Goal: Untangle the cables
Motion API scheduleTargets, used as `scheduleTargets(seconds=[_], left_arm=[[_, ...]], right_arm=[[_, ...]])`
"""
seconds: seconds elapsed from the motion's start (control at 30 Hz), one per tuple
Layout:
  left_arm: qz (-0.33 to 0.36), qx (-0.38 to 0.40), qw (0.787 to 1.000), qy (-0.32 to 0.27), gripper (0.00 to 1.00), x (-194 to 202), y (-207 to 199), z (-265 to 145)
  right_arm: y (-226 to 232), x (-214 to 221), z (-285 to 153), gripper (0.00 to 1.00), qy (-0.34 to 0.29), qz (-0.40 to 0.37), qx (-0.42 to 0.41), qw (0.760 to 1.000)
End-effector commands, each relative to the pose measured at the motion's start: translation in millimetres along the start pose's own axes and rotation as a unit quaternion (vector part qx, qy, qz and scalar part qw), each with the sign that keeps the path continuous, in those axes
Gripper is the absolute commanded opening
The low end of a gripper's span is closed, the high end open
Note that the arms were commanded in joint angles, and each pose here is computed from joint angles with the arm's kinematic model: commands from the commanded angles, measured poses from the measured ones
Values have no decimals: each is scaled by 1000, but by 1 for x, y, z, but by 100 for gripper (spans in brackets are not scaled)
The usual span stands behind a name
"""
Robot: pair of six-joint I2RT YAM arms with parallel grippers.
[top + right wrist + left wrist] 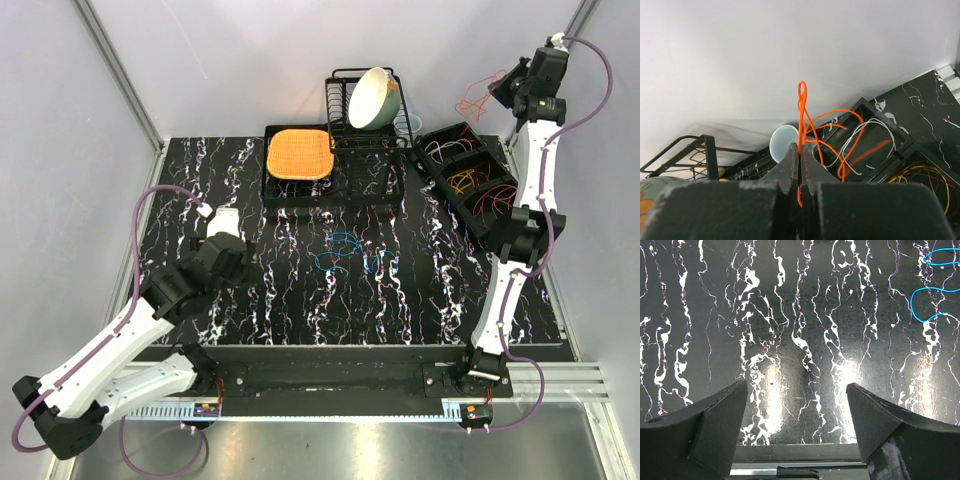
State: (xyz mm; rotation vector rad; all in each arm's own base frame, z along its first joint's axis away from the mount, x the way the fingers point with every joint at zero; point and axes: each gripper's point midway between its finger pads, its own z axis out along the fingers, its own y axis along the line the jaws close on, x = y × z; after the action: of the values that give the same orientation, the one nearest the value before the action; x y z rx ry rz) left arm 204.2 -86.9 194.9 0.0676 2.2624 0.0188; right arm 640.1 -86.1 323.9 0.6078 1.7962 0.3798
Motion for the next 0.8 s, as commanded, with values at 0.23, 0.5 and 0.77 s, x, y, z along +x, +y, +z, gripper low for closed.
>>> scheduleTargets(seconds=[0.23,0.5,0.77], left_arm=[[-10,-2,1000,-18,83,-9,0,2],[-12,0,1000,-19,83,-9,-1,1],[-12,0,1000,-21,83,-10,0,1]], right_arm=[[-29,59,39,0,58,-1,3,998],[-53,97,41,0,108,8,27,994],[-54,106,46,0,118,13,23,993]])
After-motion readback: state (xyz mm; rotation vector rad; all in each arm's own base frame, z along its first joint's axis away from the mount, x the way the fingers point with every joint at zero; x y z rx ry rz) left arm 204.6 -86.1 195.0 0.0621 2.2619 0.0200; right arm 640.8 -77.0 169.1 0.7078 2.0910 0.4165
